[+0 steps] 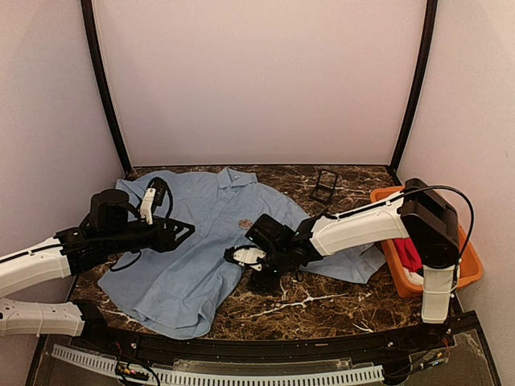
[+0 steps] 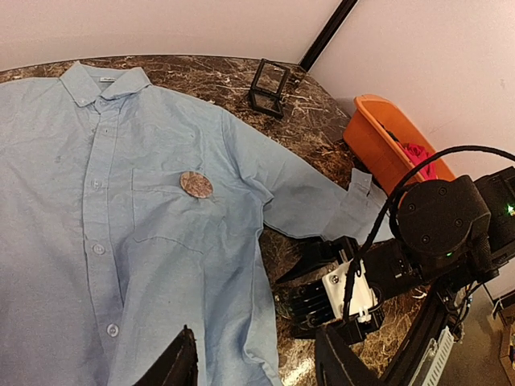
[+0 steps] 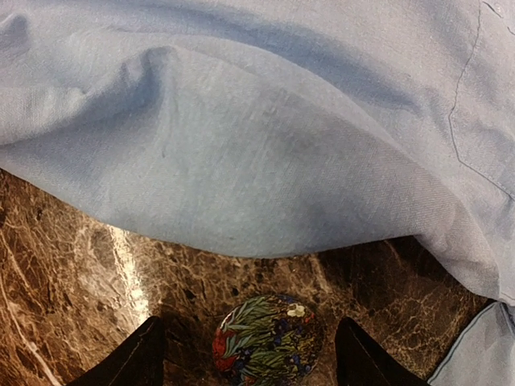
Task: Pin the brooch onto the clothing
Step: Pick up the brooch from the center of the board.
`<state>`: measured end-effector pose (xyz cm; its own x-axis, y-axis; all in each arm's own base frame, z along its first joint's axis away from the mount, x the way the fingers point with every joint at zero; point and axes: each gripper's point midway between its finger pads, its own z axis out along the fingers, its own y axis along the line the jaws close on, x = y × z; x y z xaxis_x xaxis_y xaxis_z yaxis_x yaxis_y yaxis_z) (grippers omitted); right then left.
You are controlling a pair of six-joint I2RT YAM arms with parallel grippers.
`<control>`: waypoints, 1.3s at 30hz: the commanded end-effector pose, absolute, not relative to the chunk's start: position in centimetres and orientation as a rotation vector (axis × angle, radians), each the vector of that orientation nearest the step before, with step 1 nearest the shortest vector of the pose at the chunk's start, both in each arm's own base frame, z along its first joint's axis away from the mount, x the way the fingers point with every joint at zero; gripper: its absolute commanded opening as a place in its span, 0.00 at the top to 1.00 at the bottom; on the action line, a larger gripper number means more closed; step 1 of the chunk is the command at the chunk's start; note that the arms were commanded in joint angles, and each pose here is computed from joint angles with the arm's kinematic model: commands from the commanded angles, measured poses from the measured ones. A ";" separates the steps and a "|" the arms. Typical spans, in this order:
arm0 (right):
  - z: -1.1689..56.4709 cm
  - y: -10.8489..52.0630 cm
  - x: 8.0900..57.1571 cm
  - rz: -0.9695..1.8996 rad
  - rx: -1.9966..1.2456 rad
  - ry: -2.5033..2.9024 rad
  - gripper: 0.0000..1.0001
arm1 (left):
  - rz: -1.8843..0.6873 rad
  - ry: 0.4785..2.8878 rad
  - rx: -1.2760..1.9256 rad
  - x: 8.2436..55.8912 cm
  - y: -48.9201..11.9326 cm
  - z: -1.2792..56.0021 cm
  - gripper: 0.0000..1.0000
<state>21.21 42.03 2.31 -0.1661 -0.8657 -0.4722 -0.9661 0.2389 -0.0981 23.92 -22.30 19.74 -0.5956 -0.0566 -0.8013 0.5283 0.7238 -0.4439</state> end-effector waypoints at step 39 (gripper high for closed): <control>10.3 37.4 22.6 0.552 -1.605 2.187 0.47 | -0.642 1.736 1.060 24.5 -26.5 28.7 0.01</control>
<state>24.70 40.82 15.57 -0.2593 -0.7123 -0.6522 -0.9570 0.2804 0.0743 25.72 -27.06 31.11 -0.1588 0.2958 -0.9420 0.8529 0.5216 0.0200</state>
